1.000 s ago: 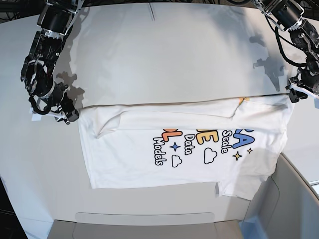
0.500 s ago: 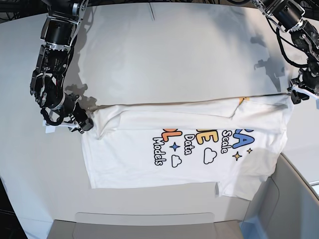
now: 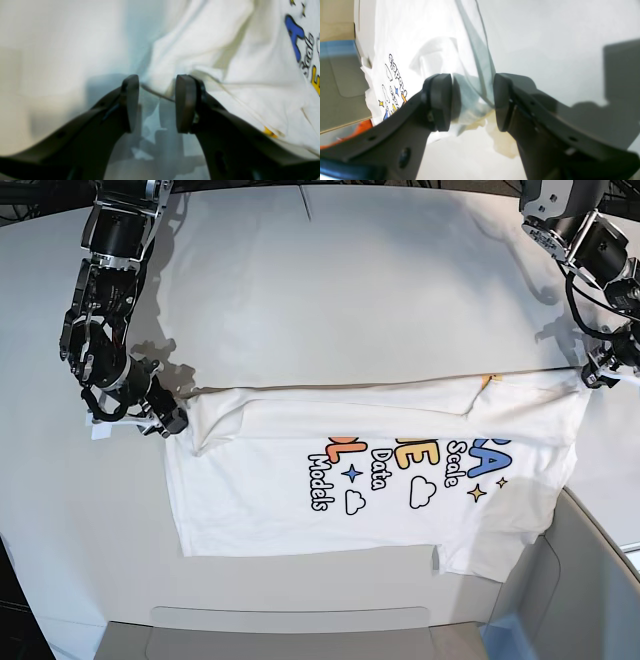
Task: Layout the t-shirt on the table in an organized manner, then fold the t-shirt properly
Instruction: 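Grasp the folded edge ends with the right and left grippers, then drag the shirt by its folded edge with both grippers toward the robot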
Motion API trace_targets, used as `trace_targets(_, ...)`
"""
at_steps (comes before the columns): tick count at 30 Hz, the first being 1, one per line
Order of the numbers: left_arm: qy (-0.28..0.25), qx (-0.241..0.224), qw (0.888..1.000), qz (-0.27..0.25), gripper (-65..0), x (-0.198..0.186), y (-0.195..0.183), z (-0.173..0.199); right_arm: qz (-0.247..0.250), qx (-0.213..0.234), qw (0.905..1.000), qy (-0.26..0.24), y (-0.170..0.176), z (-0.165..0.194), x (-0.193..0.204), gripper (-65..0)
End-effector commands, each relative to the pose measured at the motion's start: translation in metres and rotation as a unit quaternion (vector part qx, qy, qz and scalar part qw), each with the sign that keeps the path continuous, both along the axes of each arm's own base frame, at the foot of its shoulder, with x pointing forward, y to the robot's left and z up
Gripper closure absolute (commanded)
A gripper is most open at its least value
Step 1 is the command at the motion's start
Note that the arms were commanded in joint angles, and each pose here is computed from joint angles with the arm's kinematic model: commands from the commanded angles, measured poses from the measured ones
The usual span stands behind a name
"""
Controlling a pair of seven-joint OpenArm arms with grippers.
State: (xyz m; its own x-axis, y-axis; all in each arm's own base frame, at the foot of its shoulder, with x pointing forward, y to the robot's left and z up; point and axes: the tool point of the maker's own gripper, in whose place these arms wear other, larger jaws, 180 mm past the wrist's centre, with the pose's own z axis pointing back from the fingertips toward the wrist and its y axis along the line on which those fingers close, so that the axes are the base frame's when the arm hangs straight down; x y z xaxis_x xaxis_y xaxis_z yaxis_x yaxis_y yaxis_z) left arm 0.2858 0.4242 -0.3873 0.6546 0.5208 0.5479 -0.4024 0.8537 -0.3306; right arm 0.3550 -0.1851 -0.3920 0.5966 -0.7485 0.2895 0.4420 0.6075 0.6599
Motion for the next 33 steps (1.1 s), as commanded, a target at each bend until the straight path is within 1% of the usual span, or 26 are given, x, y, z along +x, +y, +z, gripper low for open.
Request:
trace_targets(1,-0.033,0.015,0.999,0.004,-24.9,0.012,0.011,0.02,0.001,-0.011,0.9997,0.021,-0.005,-0.006,-0.006,-27.9)
trace_targets(4,-0.024,0.015,1.0,0.004,-24.9,0.005,0.009,0.013,0.001,-0.012,0.9997,0.023,-0.005,-0.007,-0.008,-27.9)
trace_targets(9,-0.026,0.012,1.0,0.005,-24.9,0.006,0.007,0.011,0.002,-0.011,0.9997,0.023,-0.004,-0.007,-0.008,-27.9)
trace_targets(11,-0.029,0.005,1.0,0.004,-24.9,0.008,0.001,0.007,0.003,-0.011,0.9997,0.022,-0.003,-0.007,-0.008,-27.8)
trace_targets(14,-0.031,-0.001,1.0,0.001,-24.9,0.011,-0.005,0.004,0.025,-0.017,0.9995,0.006,0.0,-0.004,-0.006,-27.7)
trace_targets(17,-0.031,-0.001,0.999,-0.024,-24.9,0.024,-0.02,0.004,0.043,-0.021,0.9988,-0.009,0.004,-0.001,-0.004,-27.7)
trace_targets(21,-0.025,0.002,0.999,-0.044,-24.3,0.032,-0.03,0.003,0.044,-0.02,0.9988,-0.009,0.006,-0.001,-0.004,-26.7)
trace_targets(23,-0.026,-0.005,0.999,-0.045,-21.8,0.033,-0.037,-0.001,0.045,-0.021,0.9987,-0.009,0.005,-0.002,-0.005,-22.7)
trace_targets(27,-0.018,-0.006,0.999,-0.05,-10.9,0.031,-0.039,-0.004,0.058,-0.019,0.9981,0.005,0.006,-0.003,-0.01,-7.0)
trace_targets(29,-0.016,-0.006,0.999,-0.051,-7.0,0.03,-0.039,-0.005,0.06,-0.018,0.998,0.007,0.006,-0.004,-0.01,-0.2)
trace_targets(31,-0.011,-0.007,0.999,-0.052,-5.3,0.027,-0.04,-0.007,0.061,-0.018,0.9979,0.009,0.006,-0.005,-0.012,0.0)
trace_targets(33,0.012,-0.011,0.998,-0.055,-5.1,0.014,-0.041,-0.017,0.064,-0.017,0.9976,0.017,0.005,-0.008,-0.017,0.0)
